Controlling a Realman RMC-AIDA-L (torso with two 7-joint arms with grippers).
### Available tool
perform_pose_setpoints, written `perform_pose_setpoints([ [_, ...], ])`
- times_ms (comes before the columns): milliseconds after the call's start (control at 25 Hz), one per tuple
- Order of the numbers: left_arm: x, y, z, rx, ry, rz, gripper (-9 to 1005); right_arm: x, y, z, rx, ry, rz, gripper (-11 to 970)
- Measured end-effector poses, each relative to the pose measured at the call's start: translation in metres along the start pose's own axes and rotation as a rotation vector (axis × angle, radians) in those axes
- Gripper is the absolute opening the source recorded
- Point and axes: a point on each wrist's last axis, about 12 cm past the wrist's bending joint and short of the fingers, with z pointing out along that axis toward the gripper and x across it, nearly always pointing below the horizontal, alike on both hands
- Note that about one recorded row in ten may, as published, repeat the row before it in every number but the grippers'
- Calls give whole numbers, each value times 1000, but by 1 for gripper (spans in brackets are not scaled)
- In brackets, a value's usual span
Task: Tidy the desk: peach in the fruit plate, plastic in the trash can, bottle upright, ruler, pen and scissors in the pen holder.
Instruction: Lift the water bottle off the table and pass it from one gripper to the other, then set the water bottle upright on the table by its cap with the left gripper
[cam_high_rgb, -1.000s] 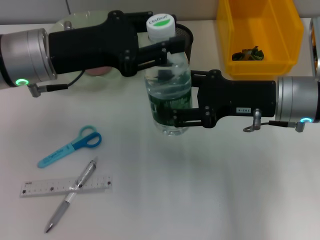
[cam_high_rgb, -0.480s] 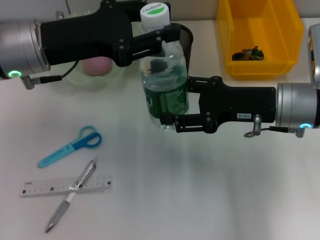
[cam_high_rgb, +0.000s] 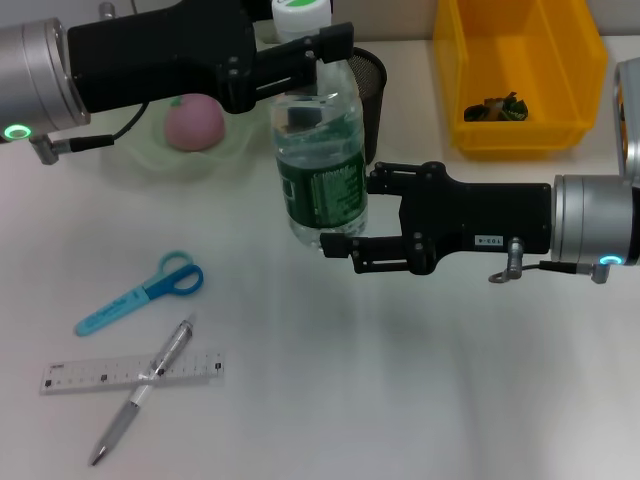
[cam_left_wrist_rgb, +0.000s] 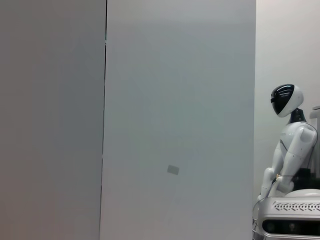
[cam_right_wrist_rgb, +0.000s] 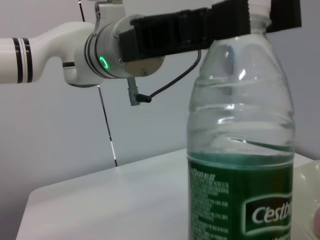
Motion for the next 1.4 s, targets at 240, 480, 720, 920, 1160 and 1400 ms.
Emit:
perform_pose_setpoints([
  [240,-3,0,-2,-5,0,16,449,2,0,0,1,1,-2,756],
  [480,-5,-1,-2,-3,1,17,449,2,0,0,1,2,-1,747],
  [720,-6,-1,-3,-6,2,24,449,2,0,0,1,2,-1,741],
  [920,-8,1,-9,-33,-9,26,448,7,1,-1,5,4,14,741],
  [1160,-10,5,-19,-78,-26,17,448,13,0,-8,34,-5,30,742],
  [1400,-8,4,-30,-115,-15,29,448,16,-2,-20,77,-28,49,742],
])
